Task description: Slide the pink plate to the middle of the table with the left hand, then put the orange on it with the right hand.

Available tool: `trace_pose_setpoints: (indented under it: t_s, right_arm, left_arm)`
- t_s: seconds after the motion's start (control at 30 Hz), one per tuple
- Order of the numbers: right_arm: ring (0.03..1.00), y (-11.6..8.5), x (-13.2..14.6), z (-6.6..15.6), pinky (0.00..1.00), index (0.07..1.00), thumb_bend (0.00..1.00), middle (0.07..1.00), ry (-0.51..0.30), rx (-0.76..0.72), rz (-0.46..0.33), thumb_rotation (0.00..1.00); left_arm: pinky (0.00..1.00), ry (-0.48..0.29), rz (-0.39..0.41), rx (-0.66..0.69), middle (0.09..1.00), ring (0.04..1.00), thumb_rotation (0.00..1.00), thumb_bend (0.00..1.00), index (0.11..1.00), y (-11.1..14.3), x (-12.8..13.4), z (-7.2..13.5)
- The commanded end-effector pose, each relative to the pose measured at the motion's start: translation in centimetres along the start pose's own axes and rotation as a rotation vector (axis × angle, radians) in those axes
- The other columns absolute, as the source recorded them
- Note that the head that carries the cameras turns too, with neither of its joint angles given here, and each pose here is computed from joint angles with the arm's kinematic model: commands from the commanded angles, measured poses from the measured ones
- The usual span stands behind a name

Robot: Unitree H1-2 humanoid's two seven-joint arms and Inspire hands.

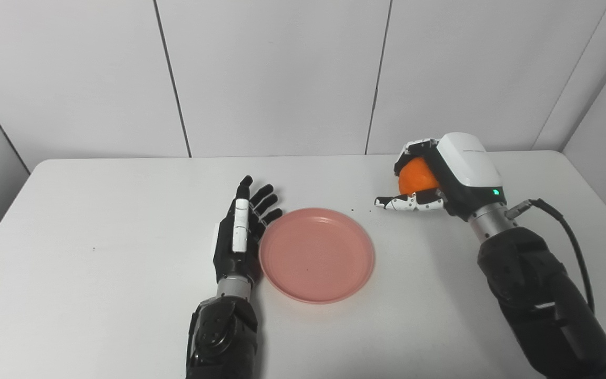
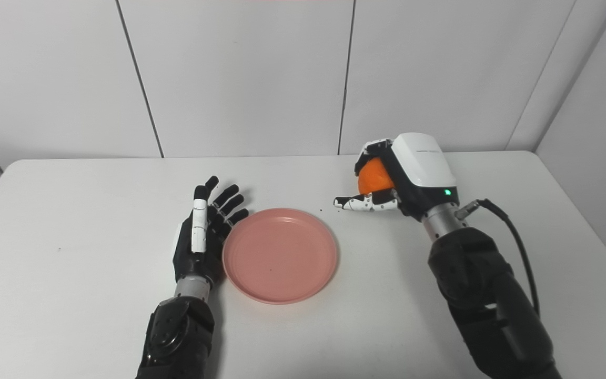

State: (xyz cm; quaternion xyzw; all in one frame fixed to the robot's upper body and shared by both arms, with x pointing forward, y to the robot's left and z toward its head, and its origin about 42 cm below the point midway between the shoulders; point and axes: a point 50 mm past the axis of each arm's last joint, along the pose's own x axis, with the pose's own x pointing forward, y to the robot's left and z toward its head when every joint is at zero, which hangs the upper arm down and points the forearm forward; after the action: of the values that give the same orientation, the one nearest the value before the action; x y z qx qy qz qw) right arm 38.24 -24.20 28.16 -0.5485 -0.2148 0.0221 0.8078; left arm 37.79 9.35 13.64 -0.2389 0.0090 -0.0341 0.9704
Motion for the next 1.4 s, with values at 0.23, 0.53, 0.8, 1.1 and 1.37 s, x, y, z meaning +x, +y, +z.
trace_pose_setpoints:
  t_s: [0.23,0.53,0.8,1.1,1.37]
  right_arm:
    - [0.135,-2.3,2.1,3.3,0.09,0.232,0.58,0.195,-0.103,0.011,-0.097,0.32]
    - [0.138,-1.5,3.0,6.0,0.09,0.228,0.6,0.202,-0.162,0.06,-0.082,0.31]
    - [0.131,0.1,2.8,7.2,0.08,0.224,0.61,0.191,-0.203,0.09,-0.05,0.29]
    - [0.223,2.1,3.2,9.0,0.18,0.378,0.59,0.291,-0.226,0.072,0.008,0.34]
    - [0.209,3.6,4.1,9.7,0.16,0.307,0.59,0.264,-0.211,0.07,0.059,0.37]
  left_arm:
    - [0.7,0.066,0.002,-0.084,0.784,0.796,0.77,0.82,0.893,-2.4,-0.4,-1.9]
    - [0.71,0.06,-0.003,-0.062,0.785,0.785,0.78,0.83,0.894,-2.6,-0.1,-1.7]
    - [0.67,0.064,0.008,-0.064,0.772,0.77,0.76,0.85,0.872,-2.6,-0.2,-1.6]
    - [0.65,0.065,0.013,-0.047,0.762,0.767,0.79,0.84,0.881,-2.4,-0.3,-2.0]
    - [0.68,0.071,0.023,-0.063,0.775,0.774,0.79,0.83,0.884,-2.2,-0.5,-2.1]
